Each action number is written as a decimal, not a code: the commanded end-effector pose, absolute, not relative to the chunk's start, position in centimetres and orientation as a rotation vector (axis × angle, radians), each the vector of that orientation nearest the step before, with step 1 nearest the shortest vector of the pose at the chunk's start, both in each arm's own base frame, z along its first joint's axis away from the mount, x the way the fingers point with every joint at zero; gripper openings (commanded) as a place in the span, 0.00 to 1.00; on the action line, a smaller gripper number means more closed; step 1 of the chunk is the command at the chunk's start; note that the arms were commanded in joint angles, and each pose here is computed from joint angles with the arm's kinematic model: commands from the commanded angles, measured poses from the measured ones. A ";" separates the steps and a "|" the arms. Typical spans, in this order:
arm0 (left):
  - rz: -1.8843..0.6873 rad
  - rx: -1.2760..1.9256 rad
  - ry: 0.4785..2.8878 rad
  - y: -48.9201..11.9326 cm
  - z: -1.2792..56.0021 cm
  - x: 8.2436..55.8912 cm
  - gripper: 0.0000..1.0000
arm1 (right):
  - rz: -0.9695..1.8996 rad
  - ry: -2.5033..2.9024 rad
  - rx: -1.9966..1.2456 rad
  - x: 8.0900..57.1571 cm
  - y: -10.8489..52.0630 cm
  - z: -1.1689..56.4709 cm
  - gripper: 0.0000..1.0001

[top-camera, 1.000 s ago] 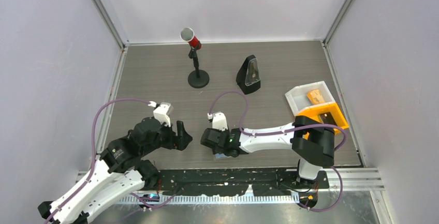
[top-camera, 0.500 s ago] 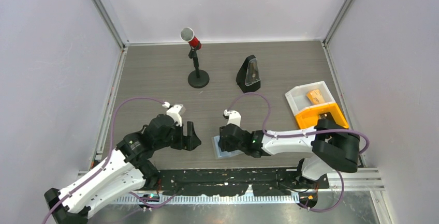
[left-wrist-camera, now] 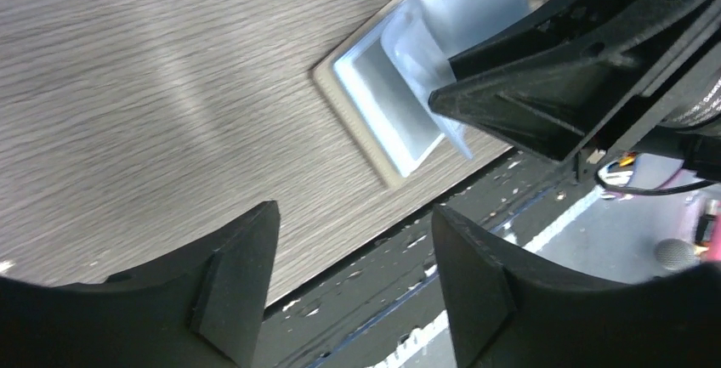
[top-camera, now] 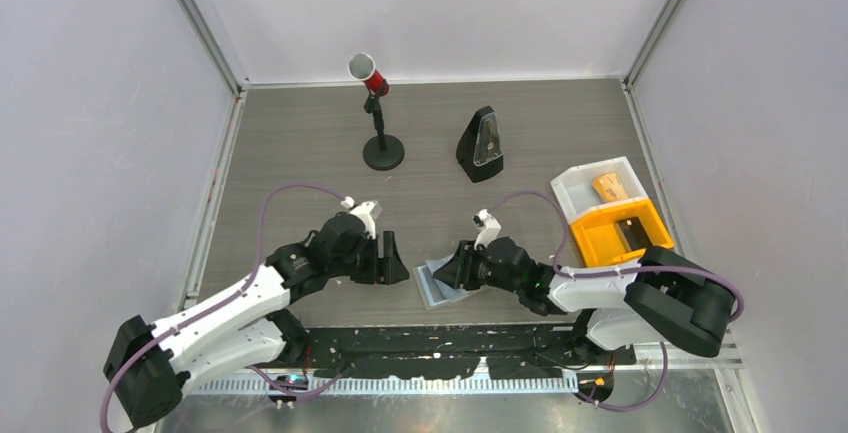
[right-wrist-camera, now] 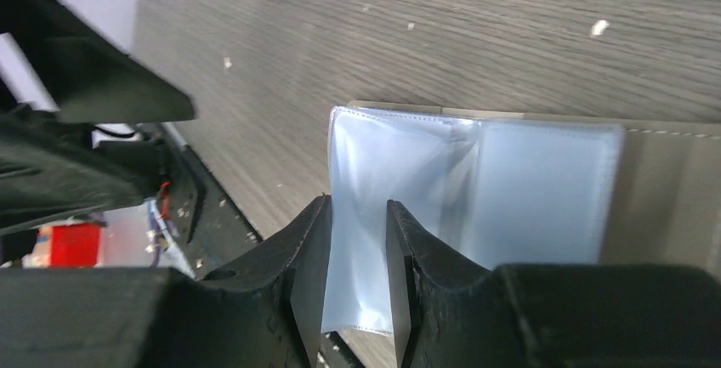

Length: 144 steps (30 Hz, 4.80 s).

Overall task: Take the credit cards out of the card holder
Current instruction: Remove the credit card from the card holder.

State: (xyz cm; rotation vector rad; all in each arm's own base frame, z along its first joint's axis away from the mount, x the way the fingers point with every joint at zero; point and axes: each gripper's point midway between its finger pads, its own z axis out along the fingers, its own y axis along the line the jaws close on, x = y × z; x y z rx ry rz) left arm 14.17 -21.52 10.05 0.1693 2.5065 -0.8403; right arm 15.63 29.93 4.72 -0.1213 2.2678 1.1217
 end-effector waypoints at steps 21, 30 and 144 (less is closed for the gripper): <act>-1.198 0.138 2.516 -30.0 8.5 16.5 0.19 | 1.425 2.106 -0.118 14.7 30.6 9.5 0.42; -1.375 0.155 2.509 -32.1 8.3 15.8 0.19 | 1.278 2.197 -0.084 15.2 29.0 8.0 0.58; -0.830 -0.014 2.281 -16.8 13.6 16.1 0.57 | 0.330 2.567 -0.300 13.5 32.4 2.0 0.64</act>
